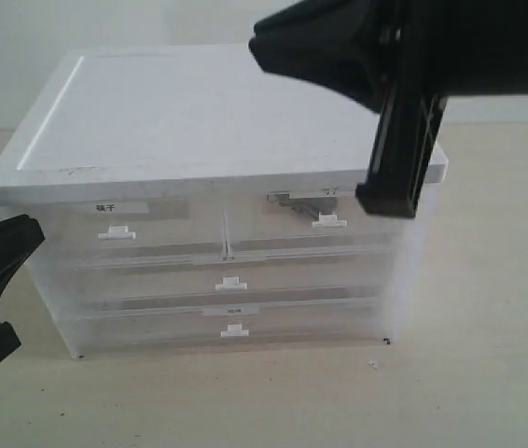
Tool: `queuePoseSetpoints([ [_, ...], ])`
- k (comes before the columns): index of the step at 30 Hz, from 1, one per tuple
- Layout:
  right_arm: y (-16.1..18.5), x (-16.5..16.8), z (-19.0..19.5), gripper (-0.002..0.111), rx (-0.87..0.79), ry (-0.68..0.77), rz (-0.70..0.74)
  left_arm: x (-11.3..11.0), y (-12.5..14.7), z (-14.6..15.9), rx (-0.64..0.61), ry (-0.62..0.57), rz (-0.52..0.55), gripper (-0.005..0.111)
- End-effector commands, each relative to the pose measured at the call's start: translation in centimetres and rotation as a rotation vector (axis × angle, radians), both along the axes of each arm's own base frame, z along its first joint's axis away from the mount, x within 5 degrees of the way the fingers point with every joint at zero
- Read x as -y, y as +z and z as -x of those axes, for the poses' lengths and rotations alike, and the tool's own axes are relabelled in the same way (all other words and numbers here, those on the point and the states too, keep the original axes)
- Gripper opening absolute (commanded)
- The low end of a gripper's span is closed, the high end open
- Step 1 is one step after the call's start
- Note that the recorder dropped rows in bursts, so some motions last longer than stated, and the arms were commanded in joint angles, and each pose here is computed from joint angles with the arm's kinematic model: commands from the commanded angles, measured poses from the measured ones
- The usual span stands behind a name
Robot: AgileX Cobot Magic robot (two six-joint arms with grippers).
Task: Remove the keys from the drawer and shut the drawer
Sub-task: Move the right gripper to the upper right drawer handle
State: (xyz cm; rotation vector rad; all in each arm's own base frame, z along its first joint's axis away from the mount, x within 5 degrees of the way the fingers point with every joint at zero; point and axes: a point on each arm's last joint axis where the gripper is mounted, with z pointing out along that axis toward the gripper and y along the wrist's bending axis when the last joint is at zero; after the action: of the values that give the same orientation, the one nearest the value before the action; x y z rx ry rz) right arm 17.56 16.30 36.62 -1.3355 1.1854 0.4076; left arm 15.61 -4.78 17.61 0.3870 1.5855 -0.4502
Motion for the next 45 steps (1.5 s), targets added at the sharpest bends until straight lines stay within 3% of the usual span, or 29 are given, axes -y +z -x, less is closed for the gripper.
queuePoseSetpoints([
  [1,-2.8,0.2,-0.7,0.000,0.053,-0.177,0.101,0.1,0.2,-0.3,0.003,-0.010,-0.001,0.005],
  [5,-5.1,0.5,-0.7,0.000,0.141,-0.312,0.233,0.1,0.2,-0.4,-0.001,-0.015,-0.003,0.005],
  [10,-7.4,-0.6,1.5,0.000,0.239,-0.231,0.361,0.1,0.1,-0.4,-0.004,-0.014,-0.004,0.005],
  [17,-11.7,0.6,2.7,0.000,0.374,-0.280,0.622,0.1,0.1,-0.4,-0.012,-0.015,0.009,0.005],
  [25,-12.3,0.5,2.8,0.001,0.357,-0.255,0.635,0.2,0.2,-0.4,-0.009,-0.020,0.009,0.005],
  [32,-14.6,-0.4,2.1,0.029,0.306,-0.232,0.725,0.4,0.1,-0.2,-0.008,-0.047,0.004,0.005],
  [37,-14.2,-1.0,0.9,0.030,0.292,-0.319,0.714,0.4,0.2,-0.2,-0.006,-0.048,0.008,0.005],
  [45,-12.4,-1.8,0.4,0.030,0.305,-0.344,0.651,0.4,0.3,-0.2,0.005,-0.055,0.013,0.005],
])
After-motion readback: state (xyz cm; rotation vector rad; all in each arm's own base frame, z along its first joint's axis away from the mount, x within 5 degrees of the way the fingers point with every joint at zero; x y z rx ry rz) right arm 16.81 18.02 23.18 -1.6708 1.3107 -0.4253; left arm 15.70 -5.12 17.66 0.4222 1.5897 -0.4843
